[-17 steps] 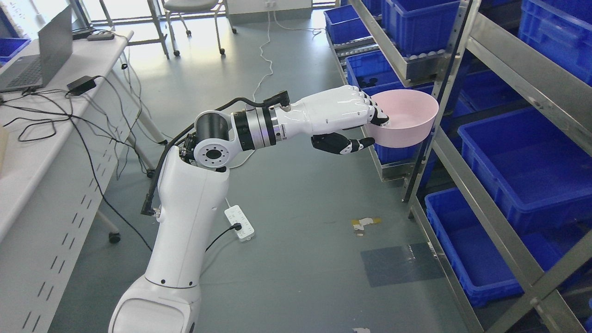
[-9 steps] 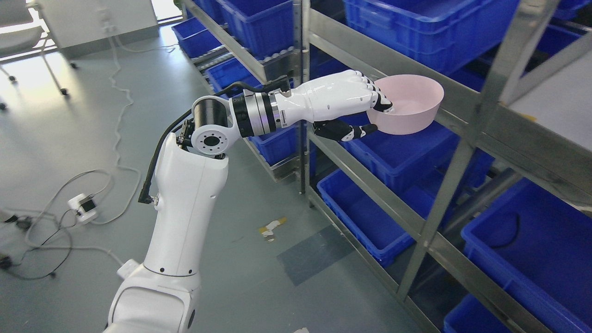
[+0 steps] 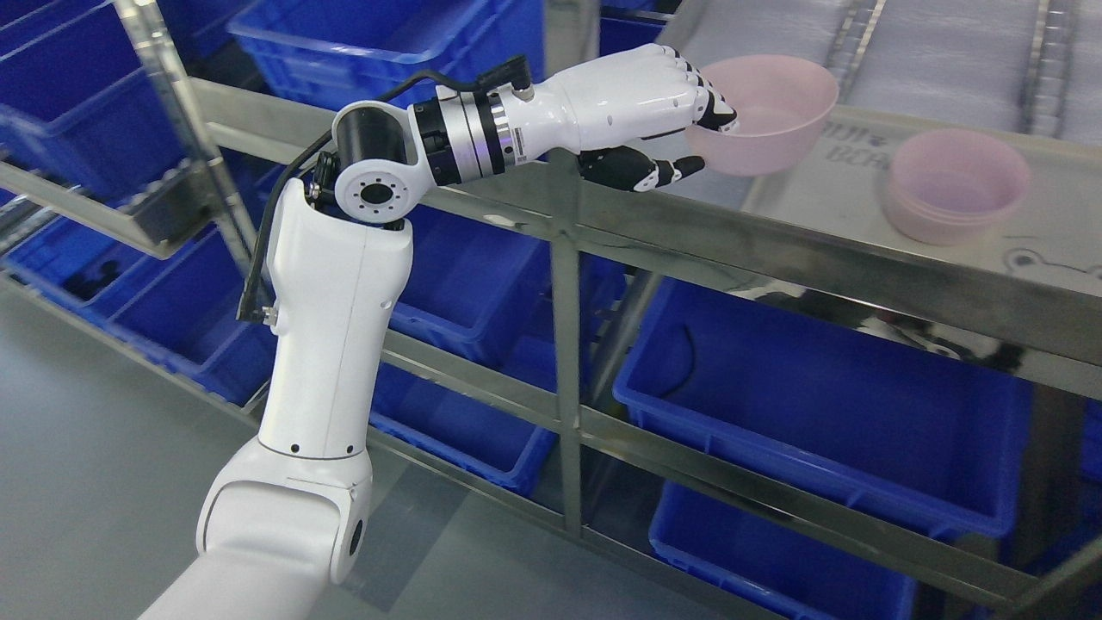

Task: Stack pink IKEA bowl on shelf middle layer
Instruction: 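Lower the held bowl onto the pink bowl on the cream tray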

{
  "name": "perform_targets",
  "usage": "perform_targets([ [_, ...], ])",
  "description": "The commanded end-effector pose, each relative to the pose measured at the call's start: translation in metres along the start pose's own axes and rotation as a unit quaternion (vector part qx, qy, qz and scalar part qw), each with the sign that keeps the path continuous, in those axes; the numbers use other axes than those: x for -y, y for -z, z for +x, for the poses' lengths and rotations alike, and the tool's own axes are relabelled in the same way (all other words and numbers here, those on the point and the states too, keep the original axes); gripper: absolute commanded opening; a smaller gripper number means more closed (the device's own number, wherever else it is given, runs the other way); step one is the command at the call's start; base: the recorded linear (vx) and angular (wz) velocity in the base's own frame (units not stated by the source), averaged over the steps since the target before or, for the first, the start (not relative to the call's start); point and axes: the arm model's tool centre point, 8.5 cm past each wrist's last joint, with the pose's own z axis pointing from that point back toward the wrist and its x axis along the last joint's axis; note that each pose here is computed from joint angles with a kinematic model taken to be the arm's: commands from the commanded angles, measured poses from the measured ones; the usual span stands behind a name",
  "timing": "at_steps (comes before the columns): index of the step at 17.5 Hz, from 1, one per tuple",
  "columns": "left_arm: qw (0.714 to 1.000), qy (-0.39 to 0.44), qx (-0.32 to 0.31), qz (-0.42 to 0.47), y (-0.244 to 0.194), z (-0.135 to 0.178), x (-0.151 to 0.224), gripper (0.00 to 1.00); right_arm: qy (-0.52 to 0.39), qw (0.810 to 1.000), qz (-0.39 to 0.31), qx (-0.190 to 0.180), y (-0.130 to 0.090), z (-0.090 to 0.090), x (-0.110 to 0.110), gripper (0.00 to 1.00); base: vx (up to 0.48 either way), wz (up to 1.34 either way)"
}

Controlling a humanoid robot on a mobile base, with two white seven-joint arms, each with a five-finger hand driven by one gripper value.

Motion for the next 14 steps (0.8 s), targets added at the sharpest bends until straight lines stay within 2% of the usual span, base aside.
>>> perform_targets([
  [1, 0.992, 0.025, -0.090, -0.088, -0.002, -0.049, -0.004, 0.05, -0.001, 1.000, -0.009, 0.006, 0.000, 0.002, 0.011, 1.00, 0.054, -1.17],
  [4, 0.988, 0.036, -0.103, -0.112, -0.001, -0.050, 0.003, 0.05, -0.001, 1.000, -0.009, 0.006, 0.000, 0.002, 0.011, 1.00, 0.060, -0.99],
  [8, 0.983, 0.046, -0.104, -0.144, -0.007, -0.037, 0.023, 0.05, -0.001, 1.000, -0.009, 0.007, 0.001, 0.003, 0.011, 1.00, 0.075, -0.69],
  [14, 0.982, 0.048, -0.118, -0.140, -0.022, -0.040, 0.023, 0.05, -0.001, 1.000, -0.009, 0.007, 0.001, 0.003, 0.011, 1.00, 0.031, -0.18],
])
